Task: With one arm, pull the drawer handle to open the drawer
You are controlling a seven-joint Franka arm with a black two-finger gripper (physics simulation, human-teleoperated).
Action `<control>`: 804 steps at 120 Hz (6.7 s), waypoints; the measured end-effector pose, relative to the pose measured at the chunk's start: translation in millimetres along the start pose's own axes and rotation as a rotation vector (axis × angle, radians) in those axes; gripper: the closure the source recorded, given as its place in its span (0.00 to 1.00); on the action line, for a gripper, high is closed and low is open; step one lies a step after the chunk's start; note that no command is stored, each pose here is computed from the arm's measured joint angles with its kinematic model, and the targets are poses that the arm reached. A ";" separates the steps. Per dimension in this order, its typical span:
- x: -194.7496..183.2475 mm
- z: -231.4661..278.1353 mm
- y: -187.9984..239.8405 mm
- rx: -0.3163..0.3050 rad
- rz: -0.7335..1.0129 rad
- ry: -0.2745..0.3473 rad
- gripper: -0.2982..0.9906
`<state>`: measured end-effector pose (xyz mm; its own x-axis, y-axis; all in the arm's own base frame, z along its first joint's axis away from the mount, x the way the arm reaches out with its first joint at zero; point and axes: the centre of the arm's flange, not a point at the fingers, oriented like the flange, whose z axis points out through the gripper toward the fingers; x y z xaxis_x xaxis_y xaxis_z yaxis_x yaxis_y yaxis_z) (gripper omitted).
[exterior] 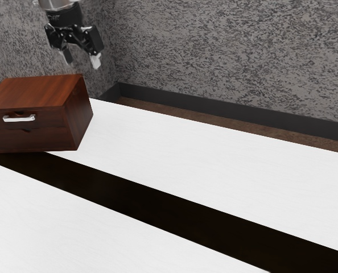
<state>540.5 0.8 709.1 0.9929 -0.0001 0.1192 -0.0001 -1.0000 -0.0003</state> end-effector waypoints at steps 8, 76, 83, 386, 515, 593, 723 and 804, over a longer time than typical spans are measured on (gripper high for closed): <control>-2.1 -3.4 -2.1 0.001 -0.004 -0.008 0.23; -35.3 -99.3 -69.7 0.023 -0.141 0.083 0.23; -34.4 -95.1 -80.4 0.031 -0.165 0.071 0.23; -36.3 270.3 -399.7 -0.046 -2.101 0.351 0.25; -26.3 315.9 -423.9 -0.038 -2.073 0.327 0.41; -29.6 309.9 -421.9 -0.025 -2.018 0.294 0.68; -73.4 302.1 -401.0 -0.045 -2.031 0.162 0.77; -109.0 297.6 -386.8 -0.074 -2.060 0.115 0.78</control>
<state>467.8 387.8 400.7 -0.4685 0.8815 -0.0598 0.8558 0.4696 0.2169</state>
